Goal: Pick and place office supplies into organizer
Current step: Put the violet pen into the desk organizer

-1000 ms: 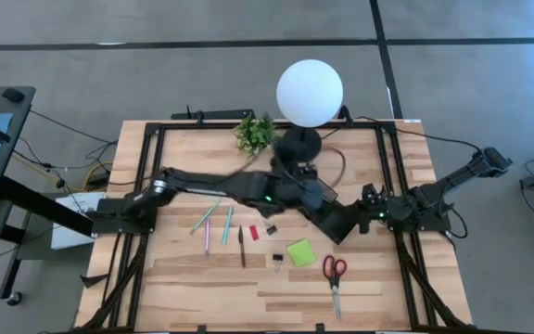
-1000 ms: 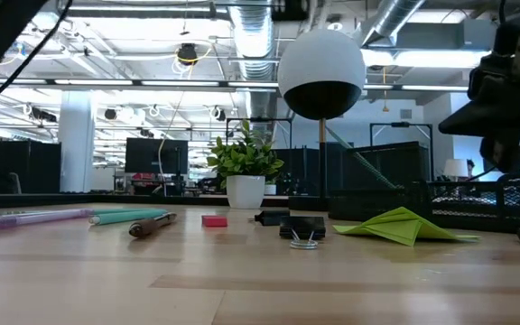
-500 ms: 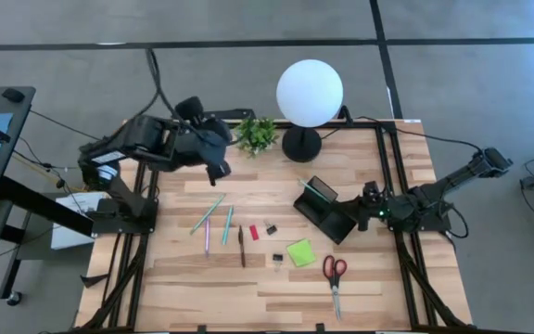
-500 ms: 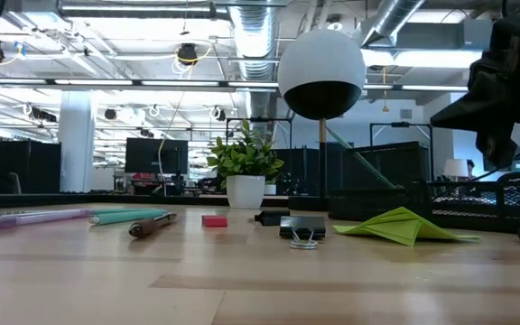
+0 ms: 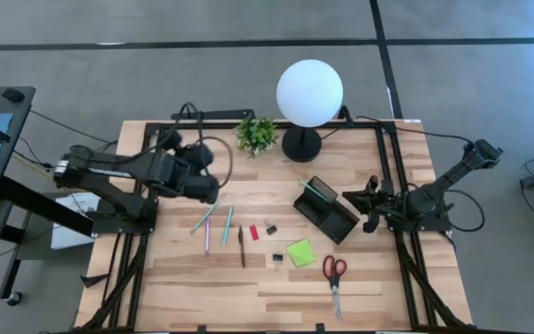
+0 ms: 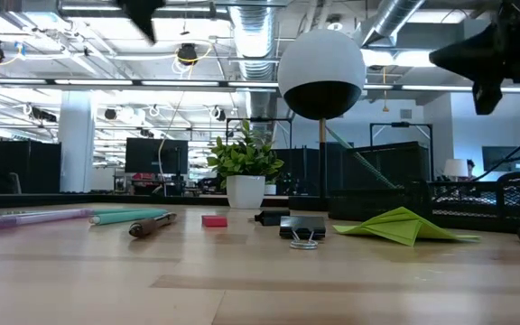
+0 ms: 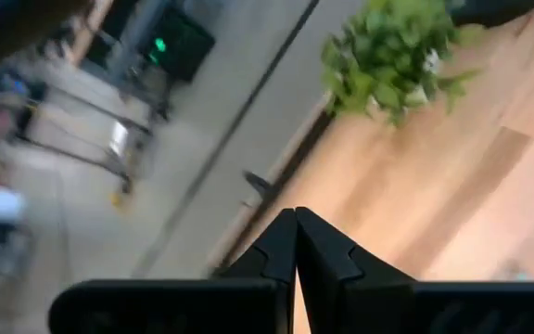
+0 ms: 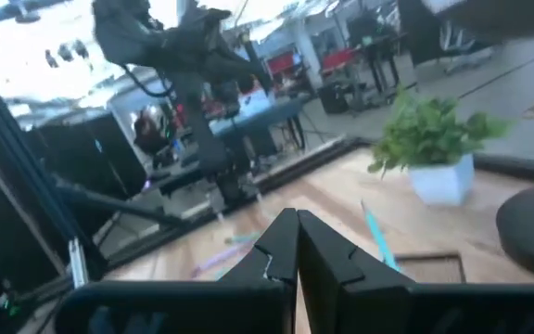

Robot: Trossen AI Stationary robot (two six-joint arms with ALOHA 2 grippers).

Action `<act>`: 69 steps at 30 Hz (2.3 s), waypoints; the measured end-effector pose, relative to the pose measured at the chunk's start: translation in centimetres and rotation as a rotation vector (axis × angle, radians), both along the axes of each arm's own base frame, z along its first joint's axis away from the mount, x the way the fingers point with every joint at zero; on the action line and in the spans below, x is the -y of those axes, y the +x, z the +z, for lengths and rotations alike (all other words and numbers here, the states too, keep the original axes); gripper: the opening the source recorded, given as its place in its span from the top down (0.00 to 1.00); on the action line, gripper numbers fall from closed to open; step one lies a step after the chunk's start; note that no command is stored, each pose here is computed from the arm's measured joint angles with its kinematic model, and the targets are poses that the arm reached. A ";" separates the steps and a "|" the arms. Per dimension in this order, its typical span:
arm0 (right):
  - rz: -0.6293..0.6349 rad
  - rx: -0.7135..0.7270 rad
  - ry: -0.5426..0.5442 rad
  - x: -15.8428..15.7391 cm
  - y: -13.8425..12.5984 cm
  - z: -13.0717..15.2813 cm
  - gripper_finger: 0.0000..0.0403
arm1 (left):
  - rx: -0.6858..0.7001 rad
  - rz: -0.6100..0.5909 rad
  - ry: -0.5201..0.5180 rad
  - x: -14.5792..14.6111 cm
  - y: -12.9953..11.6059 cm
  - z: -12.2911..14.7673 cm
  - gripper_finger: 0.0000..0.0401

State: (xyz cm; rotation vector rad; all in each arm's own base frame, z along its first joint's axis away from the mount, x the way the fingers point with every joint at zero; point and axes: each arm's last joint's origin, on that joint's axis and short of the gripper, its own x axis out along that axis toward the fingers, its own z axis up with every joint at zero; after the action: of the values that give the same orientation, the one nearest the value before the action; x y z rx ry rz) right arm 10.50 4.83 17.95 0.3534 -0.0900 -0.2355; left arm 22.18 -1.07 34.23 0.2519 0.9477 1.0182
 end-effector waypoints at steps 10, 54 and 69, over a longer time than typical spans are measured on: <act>-0.020 -0.140 0.074 -0.1 -0.2 -2.1 1.00 | 0.356 -0.097 -0.225 4.2 -5.1 -11.3 1.00; -0.024 -0.196 0.016 0.0 -0.3 -2.7 1.00 | 0.380 0.064 -0.729 8.7 -4.1 -22.1 0.84; -0.072 -0.181 0.023 0.1 -0.3 -2.6 1.00 | 0.527 -0.075 -0.489 7.3 -2.0 -21.3 0.89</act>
State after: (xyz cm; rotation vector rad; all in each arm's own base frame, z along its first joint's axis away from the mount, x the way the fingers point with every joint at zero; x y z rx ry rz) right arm 10.17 4.71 15.37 0.3501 0.0788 -0.3384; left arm 20.14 -8.40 12.95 -0.3735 0.6670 0.7020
